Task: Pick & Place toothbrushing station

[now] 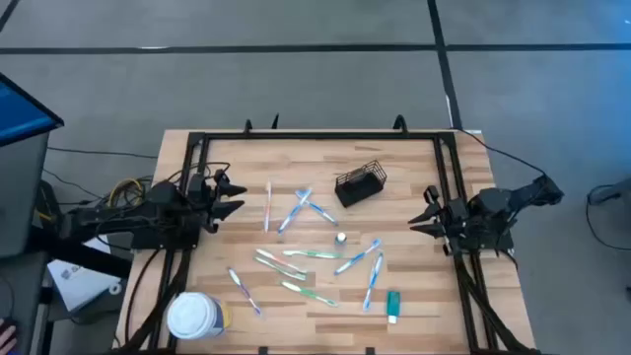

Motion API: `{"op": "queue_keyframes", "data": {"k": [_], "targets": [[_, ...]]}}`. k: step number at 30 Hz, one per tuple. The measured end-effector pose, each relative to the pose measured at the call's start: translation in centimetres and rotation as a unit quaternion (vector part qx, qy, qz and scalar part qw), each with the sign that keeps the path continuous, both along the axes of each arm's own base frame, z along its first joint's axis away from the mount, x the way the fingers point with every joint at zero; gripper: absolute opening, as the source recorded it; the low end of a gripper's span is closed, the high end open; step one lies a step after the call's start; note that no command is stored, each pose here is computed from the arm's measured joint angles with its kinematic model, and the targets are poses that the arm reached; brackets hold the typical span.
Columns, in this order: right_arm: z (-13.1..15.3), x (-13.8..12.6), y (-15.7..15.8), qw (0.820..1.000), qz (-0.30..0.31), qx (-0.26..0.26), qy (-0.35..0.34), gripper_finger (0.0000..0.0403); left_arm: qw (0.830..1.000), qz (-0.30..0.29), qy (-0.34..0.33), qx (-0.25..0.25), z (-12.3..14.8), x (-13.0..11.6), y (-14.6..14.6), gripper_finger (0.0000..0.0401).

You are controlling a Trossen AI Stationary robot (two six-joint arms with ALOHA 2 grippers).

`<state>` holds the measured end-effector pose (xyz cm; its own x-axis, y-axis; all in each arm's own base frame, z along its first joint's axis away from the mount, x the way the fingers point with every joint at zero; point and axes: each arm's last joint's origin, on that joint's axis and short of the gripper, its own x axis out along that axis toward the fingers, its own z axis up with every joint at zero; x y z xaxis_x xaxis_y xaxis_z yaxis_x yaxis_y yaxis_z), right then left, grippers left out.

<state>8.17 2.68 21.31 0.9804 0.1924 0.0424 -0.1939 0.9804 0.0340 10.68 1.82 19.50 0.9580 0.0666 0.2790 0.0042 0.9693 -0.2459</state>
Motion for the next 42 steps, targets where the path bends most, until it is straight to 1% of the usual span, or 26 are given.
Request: {"op": "queue_keyframes", "data": {"k": [16, 19, 23, 28, 31, 34, 36, 38, 40, 42], "targets": [[0.0, 0.0, 0.0, 1.0, 0.0, 0.0, 0.0, 0.0058, 1.0, 0.0, -0.004, 0.0, 0.1, 0.0, 0.0, 0.0186], [0.0, 0.0, 0.0, 1.0, 0.0, -0.002, 0.0, 0.0058, 1.0, -0.007, -0.007, -0.021, 0.1, 0.0, 0.0, 0.0186], [0.0, 0.0, 0.0, 1.0, -0.001, -0.004, -0.001, 0.0058, 0.999, -0.013, -0.023, -0.034, 0.4, -0.1, 0.0, 0.0186], [0.0, 0.0, 0.0, 1.0, -0.001, -0.004, -0.001, 0.0058, 0.998, -0.029, -0.008, -0.051, 0.1, 0.8, -0.3, 0.0186], [0.0, 0.0, 0.0, 1.0, -0.001, -0.004, -0.001, 0.0058, 0.995, -0.007, 0.032, -0.09, -0.3, 1.9, -0.2, 0.0186], [0.0, 0.0, 0.0, 1.0, -0.001, -0.004, -0.001, 0.0058, 0.992, 0.013, 0.071, -0.107, 0.1, 3.4, 0.0, 0.0186], [0.0, 0.0, 0.0, 1.0, -0.001, 0.003, 0.001, 0.0058, 0.986, 0.02, 0.114, -0.123, 0.3, 4.8, 0.2, 0.0186], [0.0, 0.0, 0.0, 1.0, -0.001, 0.008, 0.002, 0.0058, 0.971, 0.034, 0.181, -0.149, 0.3, 6.4, 0.6, 0.0186], [0.0, 0.0, 0.0, 1.0, 0.0, 0.012, 0.002, 0.0058, 0.95, 0.056, 0.25, -0.179, 0.2, 7.8, 1.1, 0.0186], [0.0, 0.0, 0.0, 1.0, -0.001, 0.012, 0.002, 0.0058, 0.927, 0.081, 0.308, -0.198, 0.6, 9.0, 1.8, 0.0186]]}}
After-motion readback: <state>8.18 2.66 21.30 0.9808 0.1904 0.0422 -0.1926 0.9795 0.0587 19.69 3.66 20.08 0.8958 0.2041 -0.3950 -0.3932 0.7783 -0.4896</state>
